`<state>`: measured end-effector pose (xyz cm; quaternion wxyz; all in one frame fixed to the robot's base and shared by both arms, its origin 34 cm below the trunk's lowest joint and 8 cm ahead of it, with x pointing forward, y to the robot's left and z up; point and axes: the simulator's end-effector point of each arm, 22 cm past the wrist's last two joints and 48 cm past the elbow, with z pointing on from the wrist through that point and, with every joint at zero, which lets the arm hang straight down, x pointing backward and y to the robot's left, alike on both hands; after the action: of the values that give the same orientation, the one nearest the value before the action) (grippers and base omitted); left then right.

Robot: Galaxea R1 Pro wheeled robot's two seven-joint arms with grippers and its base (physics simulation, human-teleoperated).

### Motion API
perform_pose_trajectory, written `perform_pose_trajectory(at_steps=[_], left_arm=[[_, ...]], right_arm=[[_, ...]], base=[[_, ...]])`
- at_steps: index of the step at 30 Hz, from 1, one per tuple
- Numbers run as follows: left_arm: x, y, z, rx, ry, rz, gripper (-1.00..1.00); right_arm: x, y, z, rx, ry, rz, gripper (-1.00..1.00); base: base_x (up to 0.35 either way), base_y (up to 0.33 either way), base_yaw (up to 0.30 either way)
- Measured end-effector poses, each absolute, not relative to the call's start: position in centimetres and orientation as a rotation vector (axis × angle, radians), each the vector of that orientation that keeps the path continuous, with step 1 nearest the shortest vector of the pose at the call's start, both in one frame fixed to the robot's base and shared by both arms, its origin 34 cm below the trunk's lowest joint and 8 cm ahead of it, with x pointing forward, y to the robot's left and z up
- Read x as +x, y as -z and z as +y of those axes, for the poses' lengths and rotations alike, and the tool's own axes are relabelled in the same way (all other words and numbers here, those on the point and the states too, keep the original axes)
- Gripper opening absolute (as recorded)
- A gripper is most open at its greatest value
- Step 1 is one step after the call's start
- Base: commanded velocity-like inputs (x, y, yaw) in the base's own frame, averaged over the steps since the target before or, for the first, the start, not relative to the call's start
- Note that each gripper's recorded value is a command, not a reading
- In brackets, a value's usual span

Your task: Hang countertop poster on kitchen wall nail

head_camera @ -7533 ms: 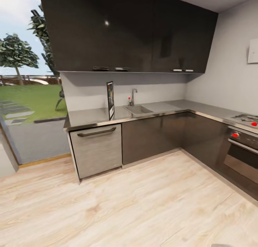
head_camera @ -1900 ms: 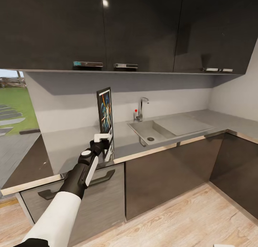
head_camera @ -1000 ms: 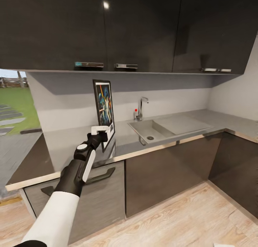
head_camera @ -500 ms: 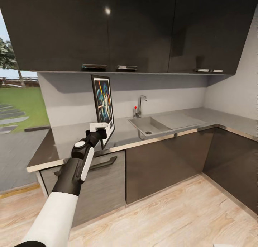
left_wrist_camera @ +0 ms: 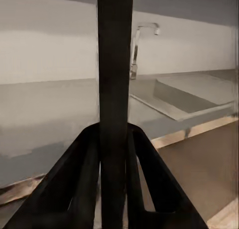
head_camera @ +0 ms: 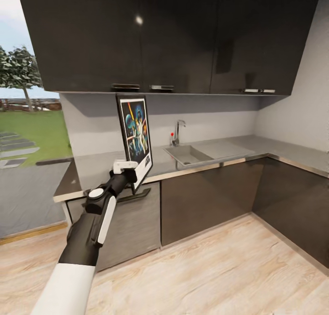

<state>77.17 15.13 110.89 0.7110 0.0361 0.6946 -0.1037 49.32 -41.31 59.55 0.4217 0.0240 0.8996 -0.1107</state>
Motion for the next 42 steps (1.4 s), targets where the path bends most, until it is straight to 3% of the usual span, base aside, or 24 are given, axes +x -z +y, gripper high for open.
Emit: perform_pose_trajectory(at_steps=[7, 14, 22, 26, 35, 42], left_arm=[[75.0, -110.7, 12.0, 0.216, 0.359, 1.512, -1.0], [67.6, -108.0, 6.7, 0.691, 0.719, 1.498, -1.0], [62.0, -106.1, 8.0, 0.969, 0.904, 1.481, -1.0], [60.8, -106.7, 9.4, 0.995, 0.96, 1.452, -1.0], [59.5, -107.1, 10.1, 1.021, 1.019, 1.42, -1.0], [59.2, -107.1, 10.1, 0.999, 1.067, 1.454, -1.0]], right_arm=[[49.1, -59.5, -41.7, 0.057, 0.282, 2.253, 1.0], [49.7, -61.0, -44.1, 0.035, 0.316, 2.197, 1.0], [51.6, -62.4, -40.0, -0.12, 0.094, 2.158, 1.0], [54.2, -66.0, -38.8, -0.205, 0.021, 2.063, 1.0], [56.7, -71.7, -42.6, -0.221, 0.057, 1.954, 1.0], [58.0, -74.4, -39.3, -0.404, -0.257, 2.026, 1.0]], base=[[-0.339, 0.0, 0.0], [-0.181, 0.0, 0.0], [-0.012, 0.0, 0.0], [-0.001, 0.0, 0.0], [0.0, 0.0, 0.0], [0.0, 0.0, 0.0]])
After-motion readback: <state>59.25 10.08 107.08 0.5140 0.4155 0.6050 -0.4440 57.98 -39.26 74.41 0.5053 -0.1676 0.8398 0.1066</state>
